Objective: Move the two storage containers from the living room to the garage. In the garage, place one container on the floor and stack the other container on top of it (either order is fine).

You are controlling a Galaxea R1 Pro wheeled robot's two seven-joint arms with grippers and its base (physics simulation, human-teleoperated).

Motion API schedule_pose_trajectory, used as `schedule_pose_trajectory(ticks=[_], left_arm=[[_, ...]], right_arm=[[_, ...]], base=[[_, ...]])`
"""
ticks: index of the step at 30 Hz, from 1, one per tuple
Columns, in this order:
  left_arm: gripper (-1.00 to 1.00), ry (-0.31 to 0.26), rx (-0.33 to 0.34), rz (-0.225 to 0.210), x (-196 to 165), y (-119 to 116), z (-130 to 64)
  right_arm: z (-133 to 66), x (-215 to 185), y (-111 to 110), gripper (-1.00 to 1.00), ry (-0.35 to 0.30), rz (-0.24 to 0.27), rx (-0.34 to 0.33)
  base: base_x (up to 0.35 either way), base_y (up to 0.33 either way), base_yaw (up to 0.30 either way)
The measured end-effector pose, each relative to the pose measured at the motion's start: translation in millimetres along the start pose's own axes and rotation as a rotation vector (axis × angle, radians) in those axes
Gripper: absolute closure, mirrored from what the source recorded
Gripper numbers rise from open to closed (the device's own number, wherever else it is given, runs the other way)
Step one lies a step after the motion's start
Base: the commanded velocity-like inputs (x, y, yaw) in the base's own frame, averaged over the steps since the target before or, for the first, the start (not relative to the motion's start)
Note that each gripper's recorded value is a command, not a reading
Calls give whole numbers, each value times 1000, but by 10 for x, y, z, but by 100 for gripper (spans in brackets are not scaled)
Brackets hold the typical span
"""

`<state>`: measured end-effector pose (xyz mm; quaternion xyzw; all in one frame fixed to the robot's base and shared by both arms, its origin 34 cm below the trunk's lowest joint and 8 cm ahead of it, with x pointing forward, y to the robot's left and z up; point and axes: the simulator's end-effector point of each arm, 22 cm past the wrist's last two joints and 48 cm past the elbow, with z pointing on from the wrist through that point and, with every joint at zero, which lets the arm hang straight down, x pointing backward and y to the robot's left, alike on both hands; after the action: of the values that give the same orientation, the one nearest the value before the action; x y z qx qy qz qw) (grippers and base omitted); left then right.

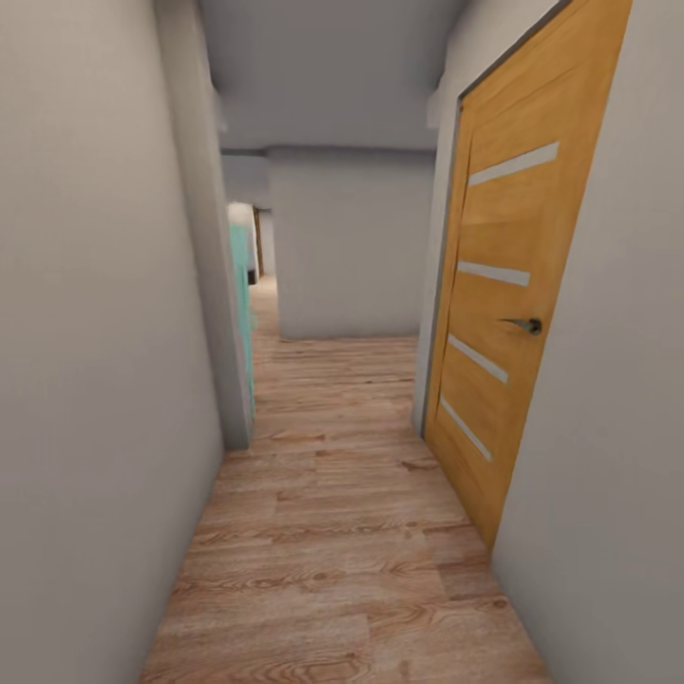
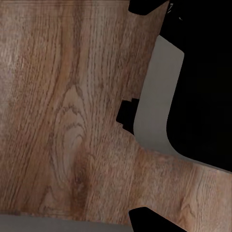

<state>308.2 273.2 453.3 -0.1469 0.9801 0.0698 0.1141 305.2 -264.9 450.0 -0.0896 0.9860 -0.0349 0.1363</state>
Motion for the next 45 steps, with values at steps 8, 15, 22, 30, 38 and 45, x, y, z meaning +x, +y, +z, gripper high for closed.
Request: schedule_pose_trajectory(ticks=[8,15,22,30,38,45], left_arm=[[-100,0,-2,-1,-2,13,2],[-100,1,-2,-2,0,12,2],[-100,2,-2,-4,7,13,1],[-100,6,0,-1,19,-5,-2],[-100,5,0,-2,20,-8,-2],[-100,8,0,-2,29,-7,-2]], right_arm=[[0,-3,-2,-100,-1,-1,1],[0,-5,-14,-100,-1,1,9],[0,-3,-21,-100,-2,-3,9],[0,-4,-19,-100,-2,-3,9],[0,2,-27,-100,0,-6,10],[-2,5,21,-100,5,0,3]], base=[[291,-173,5],[295,-131,187],[315,-27,104],[325,-1,5],[326,0,0],[326,0,0]])
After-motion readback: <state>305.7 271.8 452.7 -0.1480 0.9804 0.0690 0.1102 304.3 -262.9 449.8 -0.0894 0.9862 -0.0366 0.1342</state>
